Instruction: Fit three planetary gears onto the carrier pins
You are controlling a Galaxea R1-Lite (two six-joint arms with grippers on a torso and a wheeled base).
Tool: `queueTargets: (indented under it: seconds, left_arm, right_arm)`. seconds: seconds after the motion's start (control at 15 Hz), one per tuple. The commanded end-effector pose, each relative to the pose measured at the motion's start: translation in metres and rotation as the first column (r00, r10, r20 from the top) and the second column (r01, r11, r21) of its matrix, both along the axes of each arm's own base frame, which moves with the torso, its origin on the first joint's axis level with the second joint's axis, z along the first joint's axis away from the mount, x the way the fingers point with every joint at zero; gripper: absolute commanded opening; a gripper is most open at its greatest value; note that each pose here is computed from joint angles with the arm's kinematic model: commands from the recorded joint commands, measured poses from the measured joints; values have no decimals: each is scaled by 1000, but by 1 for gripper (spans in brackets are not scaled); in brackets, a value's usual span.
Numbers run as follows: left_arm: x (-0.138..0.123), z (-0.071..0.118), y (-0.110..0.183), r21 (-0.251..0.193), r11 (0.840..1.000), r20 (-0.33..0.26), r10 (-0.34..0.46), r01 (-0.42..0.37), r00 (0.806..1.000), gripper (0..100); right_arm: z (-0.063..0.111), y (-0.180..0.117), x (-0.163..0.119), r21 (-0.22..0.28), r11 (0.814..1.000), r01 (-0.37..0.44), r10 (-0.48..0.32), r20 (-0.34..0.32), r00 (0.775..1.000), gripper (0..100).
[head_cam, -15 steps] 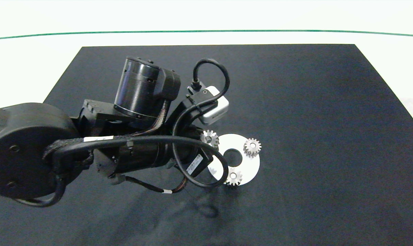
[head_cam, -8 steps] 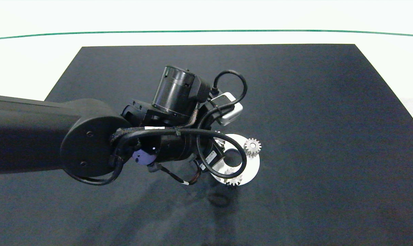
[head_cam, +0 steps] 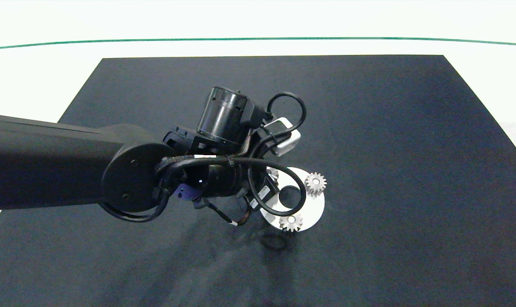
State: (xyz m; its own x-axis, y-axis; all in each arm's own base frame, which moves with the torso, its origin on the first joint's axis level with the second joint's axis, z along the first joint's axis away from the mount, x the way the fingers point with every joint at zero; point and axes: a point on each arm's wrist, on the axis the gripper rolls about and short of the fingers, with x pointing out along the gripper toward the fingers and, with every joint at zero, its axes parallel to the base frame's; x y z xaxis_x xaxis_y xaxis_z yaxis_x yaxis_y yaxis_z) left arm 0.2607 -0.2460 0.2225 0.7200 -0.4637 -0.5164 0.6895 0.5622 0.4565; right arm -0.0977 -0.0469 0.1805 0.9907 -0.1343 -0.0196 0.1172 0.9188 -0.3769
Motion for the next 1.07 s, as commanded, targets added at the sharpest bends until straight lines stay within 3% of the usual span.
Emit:
queueTargets:
  seconds: [0.07, 0.6, 1.07]
  left_arm:
    - [2, -3, -2, 7, 1000, -4, -2, 2, 1000, 10]
    - [9, -11, -5, 14, 1000, -19, 9, -9, 1000, 10]
    - [13, -5, -7, -1, 1000, -4, 12, -12, 1000, 10]
  right_arm:
    - [0, 0, 0, -4, 1000, 2, -2, -3, 1000, 100]
    - [-1, 0, 0, -3, 1000, 0, 0, -1, 1000, 100]
    - [-1, -1, -1, -1, 1000, 0, 0, 3, 1000, 100]
